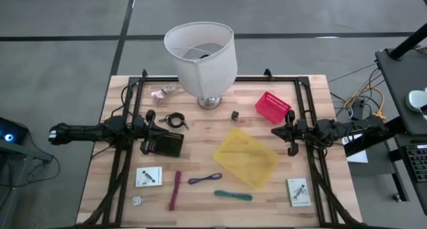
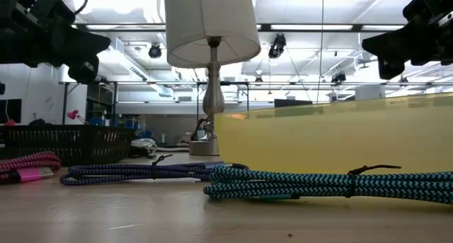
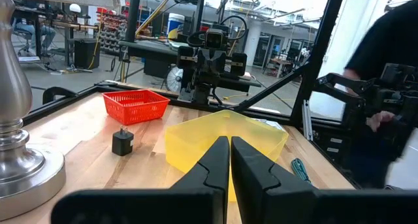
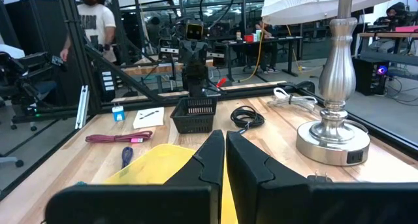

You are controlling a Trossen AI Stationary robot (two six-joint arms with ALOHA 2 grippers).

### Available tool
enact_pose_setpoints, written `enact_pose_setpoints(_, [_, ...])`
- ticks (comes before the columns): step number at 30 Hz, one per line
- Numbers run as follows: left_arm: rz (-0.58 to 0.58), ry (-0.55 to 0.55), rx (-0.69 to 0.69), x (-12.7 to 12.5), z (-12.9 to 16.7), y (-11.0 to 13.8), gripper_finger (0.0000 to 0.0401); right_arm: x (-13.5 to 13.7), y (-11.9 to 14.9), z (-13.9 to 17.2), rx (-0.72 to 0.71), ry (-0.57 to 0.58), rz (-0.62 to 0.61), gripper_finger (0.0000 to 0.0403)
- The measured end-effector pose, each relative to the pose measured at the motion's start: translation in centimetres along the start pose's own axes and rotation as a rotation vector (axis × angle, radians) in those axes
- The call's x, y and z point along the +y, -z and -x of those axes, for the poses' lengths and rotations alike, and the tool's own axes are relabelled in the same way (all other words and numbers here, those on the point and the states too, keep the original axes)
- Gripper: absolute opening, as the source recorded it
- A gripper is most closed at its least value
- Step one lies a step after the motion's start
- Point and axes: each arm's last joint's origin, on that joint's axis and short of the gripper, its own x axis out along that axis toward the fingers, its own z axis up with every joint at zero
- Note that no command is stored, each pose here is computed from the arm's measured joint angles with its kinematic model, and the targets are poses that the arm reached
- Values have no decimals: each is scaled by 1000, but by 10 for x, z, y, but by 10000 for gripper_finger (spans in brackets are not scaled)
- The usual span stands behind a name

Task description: Pick and place items into bin

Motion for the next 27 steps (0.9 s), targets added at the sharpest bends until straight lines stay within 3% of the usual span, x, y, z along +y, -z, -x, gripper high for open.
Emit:
enact_pose_setpoints(19, [0,0,0,0,0,0,0,0,0,0,-1,0,-5,9])
enact_pose_setpoints(27, [0,0,0,0,0,0,0,0,-1,0,-7,-2,-112,9])
